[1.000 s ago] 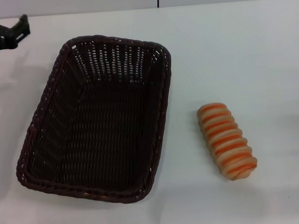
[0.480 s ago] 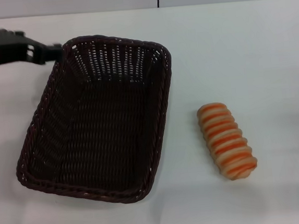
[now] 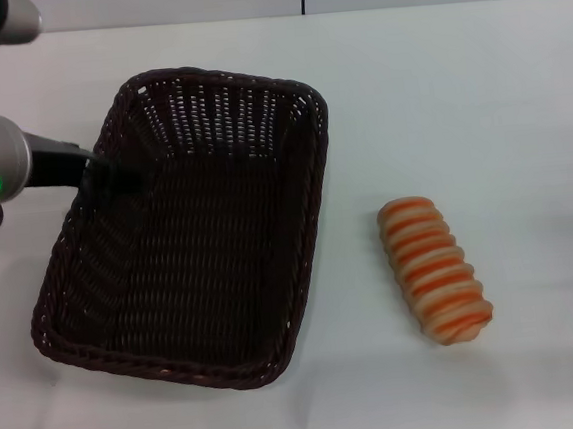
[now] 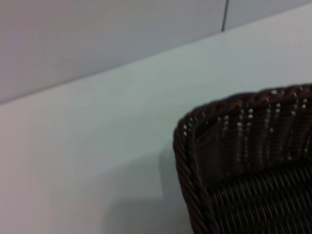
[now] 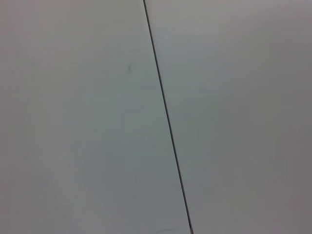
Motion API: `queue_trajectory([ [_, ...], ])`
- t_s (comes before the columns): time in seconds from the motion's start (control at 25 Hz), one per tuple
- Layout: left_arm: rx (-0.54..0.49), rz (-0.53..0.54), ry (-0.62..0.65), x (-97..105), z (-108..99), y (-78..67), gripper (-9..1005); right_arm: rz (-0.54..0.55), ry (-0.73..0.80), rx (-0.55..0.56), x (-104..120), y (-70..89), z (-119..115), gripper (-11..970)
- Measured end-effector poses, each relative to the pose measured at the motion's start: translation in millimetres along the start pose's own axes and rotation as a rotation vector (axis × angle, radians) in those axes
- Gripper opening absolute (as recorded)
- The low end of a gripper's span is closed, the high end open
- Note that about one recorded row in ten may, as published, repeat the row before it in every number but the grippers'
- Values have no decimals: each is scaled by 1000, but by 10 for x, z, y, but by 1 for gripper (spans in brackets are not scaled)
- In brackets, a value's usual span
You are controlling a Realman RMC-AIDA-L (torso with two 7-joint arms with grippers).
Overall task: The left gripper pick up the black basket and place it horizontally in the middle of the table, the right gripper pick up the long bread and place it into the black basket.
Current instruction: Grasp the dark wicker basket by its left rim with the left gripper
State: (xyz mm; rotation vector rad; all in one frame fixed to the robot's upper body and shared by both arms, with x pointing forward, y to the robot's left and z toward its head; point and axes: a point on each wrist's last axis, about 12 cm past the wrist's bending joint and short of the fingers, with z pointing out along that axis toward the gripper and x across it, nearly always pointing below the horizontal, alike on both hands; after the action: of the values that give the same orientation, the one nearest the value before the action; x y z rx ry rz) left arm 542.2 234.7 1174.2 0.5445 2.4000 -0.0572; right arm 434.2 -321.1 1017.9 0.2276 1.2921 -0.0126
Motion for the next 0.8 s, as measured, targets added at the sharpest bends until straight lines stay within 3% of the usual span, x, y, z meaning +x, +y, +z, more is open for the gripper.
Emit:
queue_trajectory([
  [0.32, 32, 21, 101, 7, 149, -67, 793, 0, 0, -1, -1, -4, 2, 845],
  [0.6, 33, 64, 114, -31, 170, -62, 640, 1, 4, -1, 3, -5, -18, 845],
  [0.8, 44, 159, 128, -95, 226, -62, 483, -1, -1, 2, -6, -15, -33, 846],
])
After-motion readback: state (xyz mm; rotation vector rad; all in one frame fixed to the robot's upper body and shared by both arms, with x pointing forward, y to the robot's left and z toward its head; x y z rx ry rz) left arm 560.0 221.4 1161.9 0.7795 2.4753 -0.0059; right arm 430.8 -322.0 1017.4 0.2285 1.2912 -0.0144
